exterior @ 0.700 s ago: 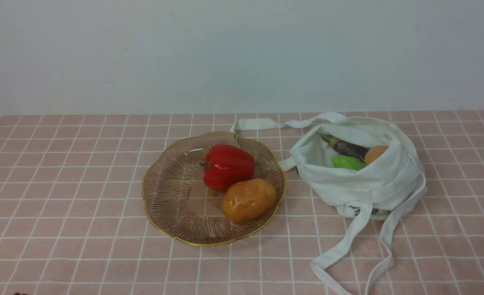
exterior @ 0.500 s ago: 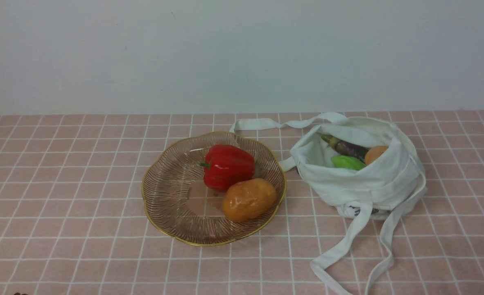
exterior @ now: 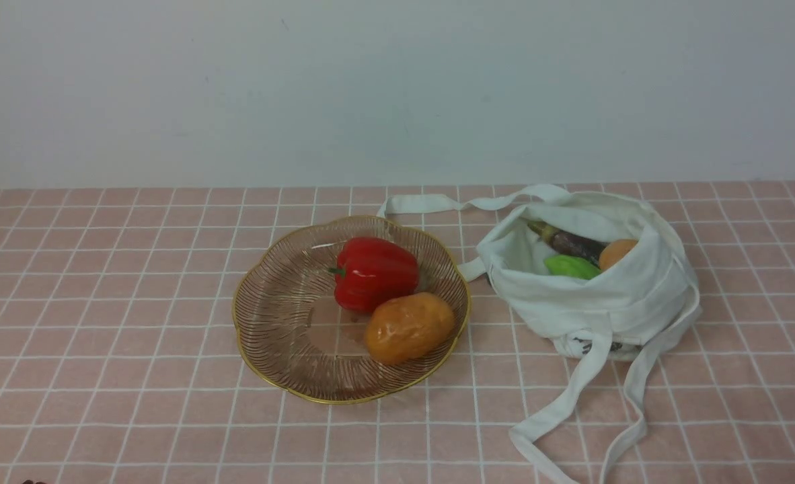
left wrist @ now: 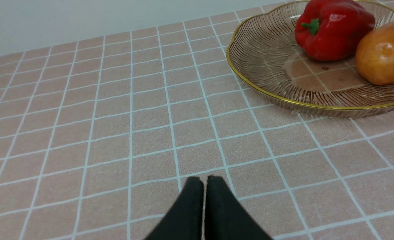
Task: Take vegetables from bag on pink coffee tablecloth place on plate.
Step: 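Reach into the cloth bag and grasp the green vegetable inside with the right gripper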
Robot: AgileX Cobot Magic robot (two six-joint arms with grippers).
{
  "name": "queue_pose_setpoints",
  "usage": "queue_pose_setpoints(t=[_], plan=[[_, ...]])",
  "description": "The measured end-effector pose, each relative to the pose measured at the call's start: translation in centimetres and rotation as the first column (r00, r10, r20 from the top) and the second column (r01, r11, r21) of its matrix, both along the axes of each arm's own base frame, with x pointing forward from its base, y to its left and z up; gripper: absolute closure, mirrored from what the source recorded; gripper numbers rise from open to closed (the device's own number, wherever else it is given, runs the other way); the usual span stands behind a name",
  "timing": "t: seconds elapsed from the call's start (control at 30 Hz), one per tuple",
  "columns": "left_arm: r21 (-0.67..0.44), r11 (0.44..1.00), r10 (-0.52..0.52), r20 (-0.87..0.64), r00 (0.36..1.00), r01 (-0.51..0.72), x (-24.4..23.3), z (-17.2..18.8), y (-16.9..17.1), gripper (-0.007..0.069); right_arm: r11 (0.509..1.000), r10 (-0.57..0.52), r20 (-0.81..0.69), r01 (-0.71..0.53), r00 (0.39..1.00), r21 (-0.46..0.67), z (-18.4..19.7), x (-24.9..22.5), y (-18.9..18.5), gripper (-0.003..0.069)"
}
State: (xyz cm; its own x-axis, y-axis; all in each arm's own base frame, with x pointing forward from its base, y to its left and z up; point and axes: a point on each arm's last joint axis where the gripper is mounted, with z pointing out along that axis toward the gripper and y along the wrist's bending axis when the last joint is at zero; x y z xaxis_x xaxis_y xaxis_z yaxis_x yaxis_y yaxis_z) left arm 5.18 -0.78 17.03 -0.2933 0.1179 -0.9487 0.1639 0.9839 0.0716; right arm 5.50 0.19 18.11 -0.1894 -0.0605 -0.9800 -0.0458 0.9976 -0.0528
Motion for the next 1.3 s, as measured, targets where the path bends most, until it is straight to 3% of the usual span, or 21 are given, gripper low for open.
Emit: queue_pose_setpoints(t=[0.47, 0.5, 0.57, 0.6, 0.63, 0.67, 0.7, 0.73, 0.8, 0.83, 0.9, 1.0, 1.07, 1.17, 1.2, 1.23, 1.3], plan=[[0.000, 1.000, 0.000, 0.000, 1.000, 0.000, 0.0, 0.0, 0.0, 0.0630, 1.000, 0.000, -0.001, 0.000, 1.000, 0.018, 0.0, 0.0, 0.0, 0.0674], [0.000, 1.000, 0.000, 0.000, 1.000, 0.000, 0.0, 0.0, 0.0, 0.0630, 0.999, -0.001, -0.001, 0.001, 1.000, 0.040, 0.0, 0.0, 0.1, 0.0674], [0.000, 1.000, 0.000, 0.000, 1.000, 0.000, 0.0, 0.0, 0.0, 0.0630, 0.960, -0.010, 0.006, 0.008, 1.000, 0.281, 0.2, 0.0, 0.4, 0.0674], [0.000, 1.000, 0.000, 0.000, 1.000, 0.000, 0.0, 0.0, 0.0, 0.0630, 0.872, -0.019, 0.007, 0.013, 1.000, 0.490, 0.4, 0.0, 0.6, 0.0674], [0.000, 1.000, 0.000, 0.000, 1.000, 0.000, 0.0, 0.0, 0.0, 0.0630, 0.822, -0.020, 0.006, 0.013, 1.000, 0.569, 0.5, 0.0, 0.8, 0.0674], [0.000, 1.000, 0.000, 0.000, 1.000, 0.000, 0.0, 0.0, 0.0, 0.0630, 0.710, -0.026, 0.005, 0.015, 1.000, 0.704, 0.7, 0.0, 0.9, 0.0674], [0.000, 1.000, 0.000, 0.000, 1.000, 0.000, 0.0, 0.0, 0.0, 0.0630, 0.556, -0.032, -0.002, 0.020, 0.999, 0.831, 1.0, 0.1, 1.0, 0.0674], [0.000, 1.000, 0.000, 0.000, 1.000, 0.000, 0.0, 0.0, 0.0, 0.0630, 0.433, -0.031, -0.011, 0.023, 0.999, 0.901, 1.1, 0.1, 1.1, 0.0674], [0.000, 1.000, 0.000, 0.000, 1.000, 0.000, 0.0, 0.0, 0.0, 0.0630, 0.260, -0.027, -0.021, 0.027, 0.999, 0.965, 1.3, 0.0, 1.2, 0.0674], [0.000, 1.000, 0.000, 0.000, 1.000, 0.000, 0.0, 0.0, 0.0, 0.0630, 0.203, -0.026, -0.022, 0.027, 0.999, 0.979, 1.4, 0.0, 1.2, 0.0674], [0.000, 1.000, 0.000, 0.000, 1.000, 0.000, 0.0, 0.0, 0.0, 0.0630, 0.158, -0.028, -0.018, 0.022, 0.999, 0.987, 1.6, 0.1, 1.2, 0.0674], [0.000, 1.000, 0.000, 0.000, 1.000, 0.000, 0.0, 0.0, 0.0, 0.0630, 0.167, -0.031, -0.010, 0.015, 0.999, 0.986, 1.6, 0.1, 1.2, 0.0674], [0.000, 1.000, 0.000, 0.000, 1.000, 0.000, 0.0, 0.0, 0.0, 0.0630, 0.230, -0.027, 0.003, 0.003, 1.000, 0.973, 1.7, 0.0, 1.2, 0.0674], [0.000, 1.000, 0.000, 0.000, 1.000, 0.000, 0.0, 0.0, 0.0, 0.0630, 0.436, 0.016, 0.083, -0.082, 0.996, 0.896, 3.7, -0.3, 1.5, 0.0674], [0.000, 1.000, 0.000, 0.000, 1.000, 0.000, 0.0, 0.0, 0.0, 0.0630, 0.453, 0.020, 0.093, -0.092, 0.995, 0.887, 4.0, -0.4, 1.5, 0.0674], [0.000, 1.000, 0.000, 0.000, 1.000, 0.000, 0.0, 0.0, 0.0, 0.0630, 0.589, 0.048, 0.173, -0.168, 0.984, 0.791, 6.1, -0.9, 1.7, 0.0674], [0.000, 1.000, 0.000, 0.000, 1.000, 0.000, 0.0, 0.0, 0.0, 0.0630, 0.742, 0.096, 0.282, -0.258, 0.954, 0.619, 9.9, -2.1, 1.9, 0.0674]])
